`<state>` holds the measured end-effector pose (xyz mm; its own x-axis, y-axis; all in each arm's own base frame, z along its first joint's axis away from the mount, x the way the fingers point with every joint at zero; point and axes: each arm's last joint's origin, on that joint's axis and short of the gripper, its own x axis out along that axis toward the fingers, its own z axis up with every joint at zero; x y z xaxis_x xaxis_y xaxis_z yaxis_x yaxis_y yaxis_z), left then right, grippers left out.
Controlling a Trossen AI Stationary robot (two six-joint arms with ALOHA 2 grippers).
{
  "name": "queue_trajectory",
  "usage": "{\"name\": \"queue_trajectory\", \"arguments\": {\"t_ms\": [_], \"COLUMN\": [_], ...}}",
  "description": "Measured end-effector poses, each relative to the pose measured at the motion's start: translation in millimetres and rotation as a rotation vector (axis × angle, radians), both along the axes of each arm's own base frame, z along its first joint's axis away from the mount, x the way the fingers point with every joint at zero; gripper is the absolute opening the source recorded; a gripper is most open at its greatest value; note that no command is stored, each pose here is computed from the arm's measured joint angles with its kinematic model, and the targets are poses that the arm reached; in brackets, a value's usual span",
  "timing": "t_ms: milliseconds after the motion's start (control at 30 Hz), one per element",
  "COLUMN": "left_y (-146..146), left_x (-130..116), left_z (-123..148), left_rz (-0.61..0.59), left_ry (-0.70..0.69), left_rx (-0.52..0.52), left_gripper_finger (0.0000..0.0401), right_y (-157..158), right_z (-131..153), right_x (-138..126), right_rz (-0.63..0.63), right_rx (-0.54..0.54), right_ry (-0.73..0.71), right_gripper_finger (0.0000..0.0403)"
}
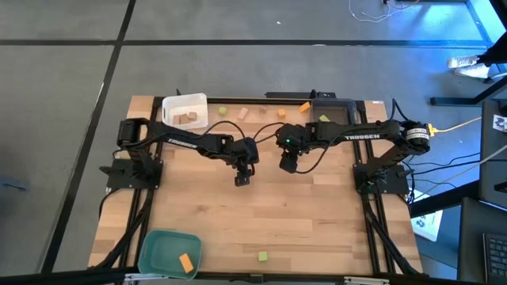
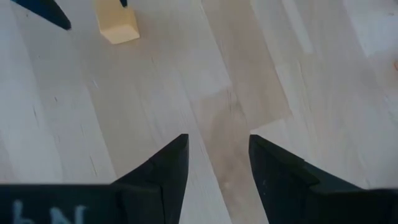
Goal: Sort & place blocks by color
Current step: Put the orange block into the green bin
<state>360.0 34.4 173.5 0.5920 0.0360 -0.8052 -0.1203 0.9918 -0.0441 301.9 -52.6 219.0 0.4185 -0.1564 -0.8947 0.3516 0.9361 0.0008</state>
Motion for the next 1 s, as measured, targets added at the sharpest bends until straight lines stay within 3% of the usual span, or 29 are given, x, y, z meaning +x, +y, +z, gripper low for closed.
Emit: {"name": "queue_trajectory", "arguments": {"t_ms": [533, 1000], "left_y": [0, -8], "left_x": [8, 7], "left_z": [-35, -36], "left_rz": [-0.020, -0.043], "left_ry": [0.084, 0.108], "left_rx": [0.017, 0.065], "left_gripper_finger": [0.0222, 0.0222], "right_y": [0, 0], "right_z": [1, 1], "right_x": [2, 3], "right_rz": [0.000, 0.000], "right_rx": [-0.004, -0.005], "right_ry": [-0.024, -0.033], "right_gripper_finger": [0.0168, 0.0168]}}
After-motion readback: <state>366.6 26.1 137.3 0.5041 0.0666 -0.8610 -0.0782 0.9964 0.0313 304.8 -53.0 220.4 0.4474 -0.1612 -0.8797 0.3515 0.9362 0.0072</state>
